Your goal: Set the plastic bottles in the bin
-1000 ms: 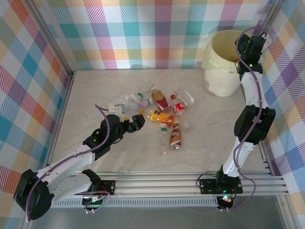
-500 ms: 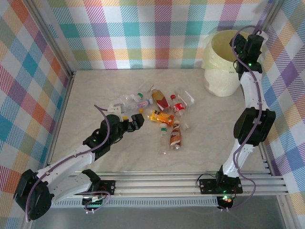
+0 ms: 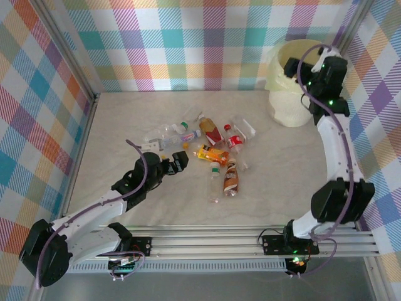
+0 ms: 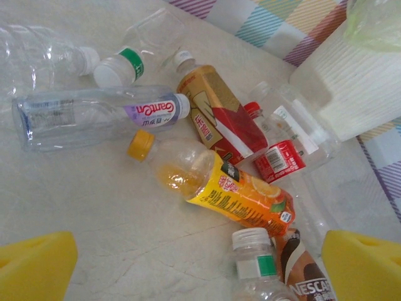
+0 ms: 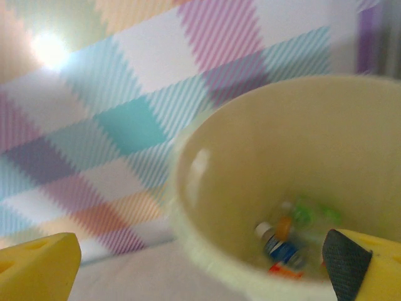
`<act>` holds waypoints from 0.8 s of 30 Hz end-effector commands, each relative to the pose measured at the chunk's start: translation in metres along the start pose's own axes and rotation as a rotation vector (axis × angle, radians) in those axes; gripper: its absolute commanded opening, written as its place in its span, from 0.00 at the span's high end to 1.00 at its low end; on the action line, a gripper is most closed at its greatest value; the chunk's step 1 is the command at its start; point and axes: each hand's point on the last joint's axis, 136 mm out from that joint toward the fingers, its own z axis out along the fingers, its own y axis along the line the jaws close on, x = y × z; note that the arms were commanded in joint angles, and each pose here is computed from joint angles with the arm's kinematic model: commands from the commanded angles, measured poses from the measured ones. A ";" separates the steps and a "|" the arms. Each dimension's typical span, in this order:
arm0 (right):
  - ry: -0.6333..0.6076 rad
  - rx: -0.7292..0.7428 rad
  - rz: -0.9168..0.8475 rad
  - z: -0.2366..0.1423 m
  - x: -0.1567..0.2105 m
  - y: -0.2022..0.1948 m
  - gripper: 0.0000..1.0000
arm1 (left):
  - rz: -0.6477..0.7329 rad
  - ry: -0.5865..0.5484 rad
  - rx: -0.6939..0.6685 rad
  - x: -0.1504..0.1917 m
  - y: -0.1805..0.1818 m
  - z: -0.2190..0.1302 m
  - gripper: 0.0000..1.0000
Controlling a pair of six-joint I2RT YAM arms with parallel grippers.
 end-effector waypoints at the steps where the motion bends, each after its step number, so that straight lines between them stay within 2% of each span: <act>1: 0.159 -0.164 -0.029 -0.012 0.060 0.031 0.00 | -0.010 -0.041 0.003 -0.015 -0.006 0.003 0.00; 7: 0.421 -0.274 -0.155 -0.014 0.164 0.059 0.00 | -0.005 -0.039 0.006 -0.015 -0.009 0.008 0.00; 12: 0.611 -0.278 -0.380 0.008 0.230 0.074 0.00 | -0.004 -0.021 0.014 -0.015 -0.013 0.011 0.00; 17: 0.714 -0.252 -0.574 0.036 0.263 0.070 0.00 | -0.015 -0.023 0.002 -0.013 -0.009 0.008 0.00; 21: 0.769 -0.231 -0.626 0.053 0.278 0.065 0.00 | -0.026 -0.027 -0.012 -0.014 -0.005 0.005 0.00; 24: 0.793 -0.200 -0.683 0.065 0.288 0.060 0.05 | -0.030 -0.030 -0.023 -0.014 -0.003 0.005 0.00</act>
